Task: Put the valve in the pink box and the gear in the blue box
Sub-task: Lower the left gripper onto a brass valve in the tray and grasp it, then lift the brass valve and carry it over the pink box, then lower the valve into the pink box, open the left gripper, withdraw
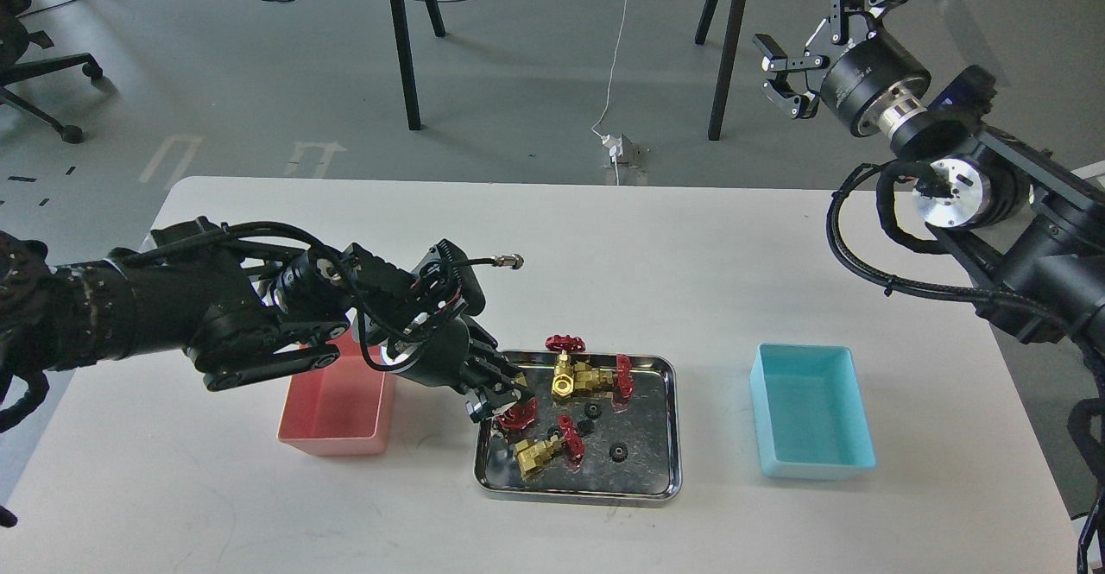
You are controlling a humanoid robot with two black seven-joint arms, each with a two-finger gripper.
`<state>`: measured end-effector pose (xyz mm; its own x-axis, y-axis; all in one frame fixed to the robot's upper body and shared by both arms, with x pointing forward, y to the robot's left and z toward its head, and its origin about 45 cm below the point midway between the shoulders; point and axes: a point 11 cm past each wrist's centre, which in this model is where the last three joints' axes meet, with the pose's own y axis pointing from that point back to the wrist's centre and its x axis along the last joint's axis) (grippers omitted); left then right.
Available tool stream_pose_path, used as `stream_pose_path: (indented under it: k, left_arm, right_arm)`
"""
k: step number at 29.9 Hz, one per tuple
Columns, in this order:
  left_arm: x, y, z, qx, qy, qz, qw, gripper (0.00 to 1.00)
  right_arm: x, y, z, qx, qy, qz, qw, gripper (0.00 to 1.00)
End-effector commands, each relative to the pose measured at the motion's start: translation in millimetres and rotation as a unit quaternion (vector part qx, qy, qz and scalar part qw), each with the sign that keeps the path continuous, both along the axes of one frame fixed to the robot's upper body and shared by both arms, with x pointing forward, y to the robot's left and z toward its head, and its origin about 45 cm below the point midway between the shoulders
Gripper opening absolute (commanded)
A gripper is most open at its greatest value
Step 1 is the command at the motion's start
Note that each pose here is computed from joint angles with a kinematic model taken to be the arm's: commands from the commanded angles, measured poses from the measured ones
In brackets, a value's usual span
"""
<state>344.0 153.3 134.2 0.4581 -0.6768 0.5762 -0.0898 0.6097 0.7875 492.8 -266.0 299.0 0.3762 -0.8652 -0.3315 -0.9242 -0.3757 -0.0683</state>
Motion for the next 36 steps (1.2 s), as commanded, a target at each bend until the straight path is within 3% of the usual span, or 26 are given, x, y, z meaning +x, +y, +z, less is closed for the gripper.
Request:
stream_pose_path:
  k: [1,6,13,20,36]
  left_arm:
    - [17.2,14.2,25.5,-0.034,-0.016,0.043,0.998,0.07]
    - [29.3,52.7,63.2,-0.063,-0.039,0.093,0.993,0.07]
    - [-7.9,124.3,100.6,-0.066,-0.031,0.142,0.987,0.07]
    - [-19.7,175.8,89.1,-0.021,-0.037,0.181,0.983,0.08]
    - [-20.3,195.6,45.4,0.024,-0.019,0.196,0.980,0.09]
  right_arm:
    - [5.6,8.8,18.1,0.004,-0.017,0.007,1.000,1.00]
    - [19.4,32.9,53.9,0.008,-0.048,0.011,0.999,1.00]
    - [24.8,70.9,64.1,0.023,-0.054,0.029,0.998,1.00]
    - [23.8,68.0,50.1,0.022,-0.041,0.025,0.999,1.00]
    - [20.9,38.9,35.5,0.012,-0.029,0.003,1.000,1.00]
